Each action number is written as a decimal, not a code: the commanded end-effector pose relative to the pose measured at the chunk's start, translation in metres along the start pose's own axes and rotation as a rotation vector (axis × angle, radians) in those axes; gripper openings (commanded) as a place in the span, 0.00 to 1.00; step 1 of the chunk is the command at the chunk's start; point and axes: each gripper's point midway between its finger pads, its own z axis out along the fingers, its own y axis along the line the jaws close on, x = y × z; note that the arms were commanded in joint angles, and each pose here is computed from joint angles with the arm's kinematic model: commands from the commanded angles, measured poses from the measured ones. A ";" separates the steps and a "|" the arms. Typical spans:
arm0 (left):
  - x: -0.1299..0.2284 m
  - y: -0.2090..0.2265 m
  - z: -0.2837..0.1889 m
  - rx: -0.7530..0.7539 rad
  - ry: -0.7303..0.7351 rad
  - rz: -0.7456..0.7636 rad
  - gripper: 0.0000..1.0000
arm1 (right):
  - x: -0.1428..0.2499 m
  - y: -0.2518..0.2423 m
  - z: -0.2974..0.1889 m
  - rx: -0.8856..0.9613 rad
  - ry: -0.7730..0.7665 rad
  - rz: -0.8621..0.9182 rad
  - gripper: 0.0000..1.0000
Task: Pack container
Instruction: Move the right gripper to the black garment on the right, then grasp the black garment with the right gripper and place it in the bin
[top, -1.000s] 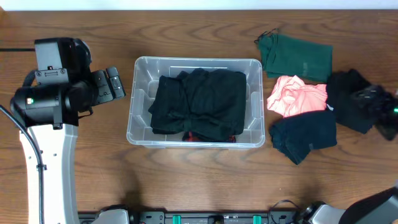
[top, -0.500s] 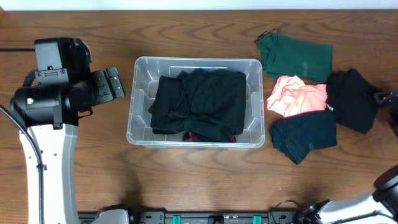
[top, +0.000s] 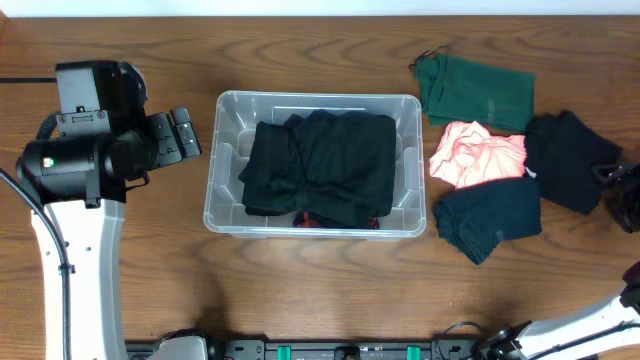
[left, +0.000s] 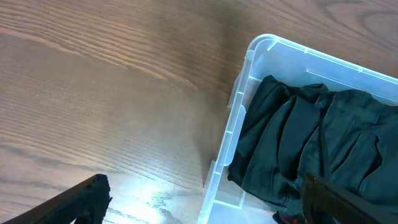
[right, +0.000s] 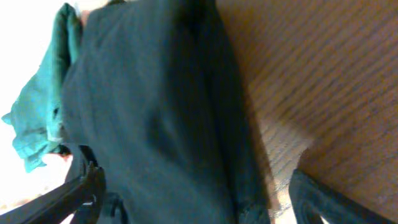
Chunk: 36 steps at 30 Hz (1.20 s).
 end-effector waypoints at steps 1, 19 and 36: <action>-0.004 0.001 -0.003 -0.004 -0.014 -0.008 0.98 | 0.003 -0.007 0.012 0.023 0.030 -0.022 0.88; -0.004 0.001 -0.003 -0.005 -0.014 -0.008 0.98 | 0.035 -0.007 0.030 0.123 0.157 0.022 0.04; -0.004 0.001 -0.003 -0.004 -0.014 -0.008 0.98 | 0.045 0.245 -0.090 -0.567 0.050 -0.263 0.01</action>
